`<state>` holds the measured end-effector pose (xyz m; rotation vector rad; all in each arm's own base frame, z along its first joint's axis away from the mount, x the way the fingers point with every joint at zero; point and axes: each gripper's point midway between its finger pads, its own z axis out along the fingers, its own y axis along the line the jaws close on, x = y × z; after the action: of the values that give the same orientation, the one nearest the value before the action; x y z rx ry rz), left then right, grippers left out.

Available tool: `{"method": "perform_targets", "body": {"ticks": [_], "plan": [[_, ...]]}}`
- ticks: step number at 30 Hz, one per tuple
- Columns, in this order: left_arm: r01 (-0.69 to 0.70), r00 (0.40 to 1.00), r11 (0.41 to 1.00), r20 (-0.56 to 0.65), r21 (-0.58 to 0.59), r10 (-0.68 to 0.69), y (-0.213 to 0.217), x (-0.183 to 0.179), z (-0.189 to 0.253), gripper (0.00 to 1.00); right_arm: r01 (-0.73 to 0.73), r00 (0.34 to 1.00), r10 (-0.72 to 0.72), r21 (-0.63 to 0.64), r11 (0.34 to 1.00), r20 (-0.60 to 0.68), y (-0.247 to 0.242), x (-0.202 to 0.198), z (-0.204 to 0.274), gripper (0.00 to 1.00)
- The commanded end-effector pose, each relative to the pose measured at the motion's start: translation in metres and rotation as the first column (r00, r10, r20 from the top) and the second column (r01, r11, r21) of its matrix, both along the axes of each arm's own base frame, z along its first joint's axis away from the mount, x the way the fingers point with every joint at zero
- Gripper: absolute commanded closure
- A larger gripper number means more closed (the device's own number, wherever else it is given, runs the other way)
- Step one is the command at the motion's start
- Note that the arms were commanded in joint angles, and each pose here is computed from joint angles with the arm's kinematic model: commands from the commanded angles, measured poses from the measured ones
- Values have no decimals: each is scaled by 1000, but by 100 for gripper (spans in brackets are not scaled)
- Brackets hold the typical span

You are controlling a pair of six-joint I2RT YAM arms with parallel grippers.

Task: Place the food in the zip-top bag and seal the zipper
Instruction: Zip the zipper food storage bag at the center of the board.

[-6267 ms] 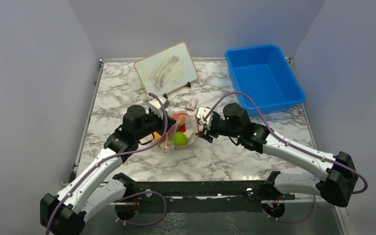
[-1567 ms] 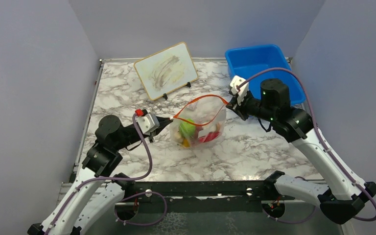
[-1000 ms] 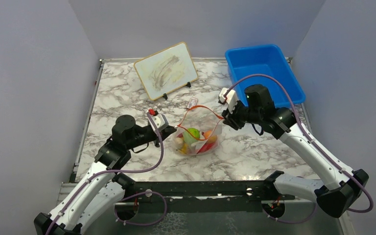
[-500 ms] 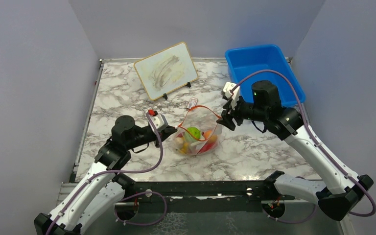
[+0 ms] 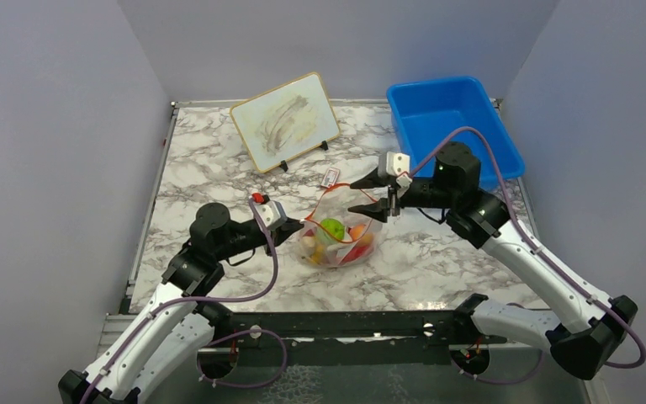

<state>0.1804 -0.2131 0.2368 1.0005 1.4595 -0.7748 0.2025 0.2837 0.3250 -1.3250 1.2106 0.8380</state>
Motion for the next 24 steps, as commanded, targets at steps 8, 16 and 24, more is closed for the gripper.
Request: {"method": "perform_targets", "body": {"ticks": [8,16,24], "plan": [[62,996,997,63,-54,-59,-5,-10,29,100,-182,971,197,-114,977,134,78,-21,-19,52],[82,994,995,79,-57,-78,-5,-14,31,100,-175,970,199,-168,970,141,96,-17,-34,65],[92,993,994,81,-59,-87,-6,-16,32,100,-191,969,219,-211,959,119,103,-19,-47,67]]}}
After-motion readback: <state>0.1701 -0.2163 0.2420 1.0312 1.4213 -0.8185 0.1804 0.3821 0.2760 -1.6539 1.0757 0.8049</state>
